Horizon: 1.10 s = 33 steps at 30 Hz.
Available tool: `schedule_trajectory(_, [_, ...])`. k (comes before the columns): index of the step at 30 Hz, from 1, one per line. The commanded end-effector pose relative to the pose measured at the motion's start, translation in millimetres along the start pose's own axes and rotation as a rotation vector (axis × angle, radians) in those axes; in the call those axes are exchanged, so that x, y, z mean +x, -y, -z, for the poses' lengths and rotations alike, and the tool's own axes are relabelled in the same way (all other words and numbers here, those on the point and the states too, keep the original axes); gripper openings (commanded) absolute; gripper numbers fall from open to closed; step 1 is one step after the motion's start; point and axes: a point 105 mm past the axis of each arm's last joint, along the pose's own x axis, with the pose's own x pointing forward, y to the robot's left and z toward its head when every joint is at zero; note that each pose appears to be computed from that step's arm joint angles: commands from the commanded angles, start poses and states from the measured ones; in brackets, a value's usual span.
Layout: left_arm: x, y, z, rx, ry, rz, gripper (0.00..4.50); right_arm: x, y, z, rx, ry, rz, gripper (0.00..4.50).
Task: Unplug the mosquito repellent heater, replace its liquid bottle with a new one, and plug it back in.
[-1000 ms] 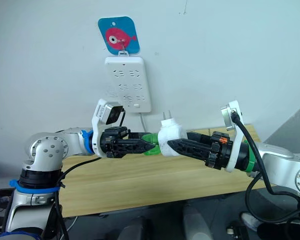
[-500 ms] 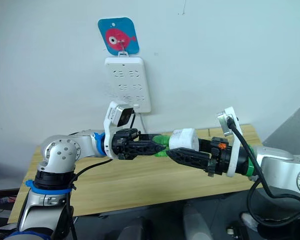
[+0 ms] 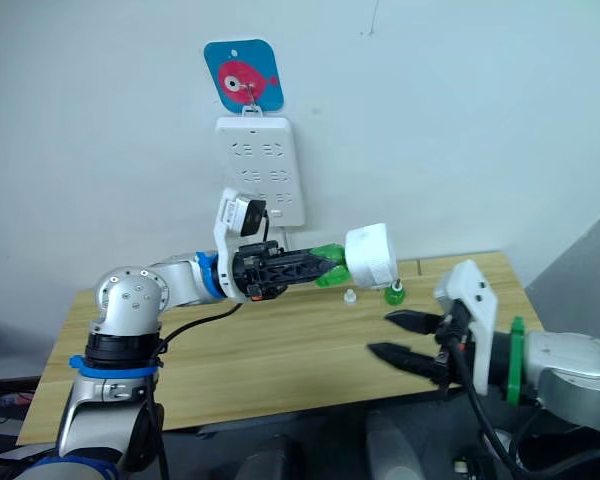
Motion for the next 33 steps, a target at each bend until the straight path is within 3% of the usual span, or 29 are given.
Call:
schedule_trajectory(1, [3.3,11.2,-2.8,0.03,-0.051,0.07,2.35,-10.0,11.8,-11.0,-0.09,0.018,0.01,0.94])
schedule_trajectory(4, [1.5,12.5,-1.8,0.032,-0.089,0.088,2.35,-9.9,22.2,-13.9,-0.147,0.008,0.011,0.0])
schedule_trajectory(9, [2.3,14.2,-3.6,0.031,-0.132,0.128,2.35,14.3,29.7,-16.7,-0.224,0.013,-0.047,0.0])
schedule_trajectory(16, [2.7,11.1,-2.8,0.035,-0.146,0.123,2.35,41.4,18.4,-17.3,-0.253,0.035,-0.158,0.0])
schedule_trajectory(23, [-0.4,0.9,-5.0,0.067,-0.121,0.052,2.35,45.4,-5.4,-23.4,-0.228,0.074,-0.263,0.0])
schedule_trajectory(33, [-3.8,-19.1,-3.4,0.139,-0.108,-0.062,2.35,45.6,-25.6,-32.1,-0.185,0.134,-0.296,0.0])
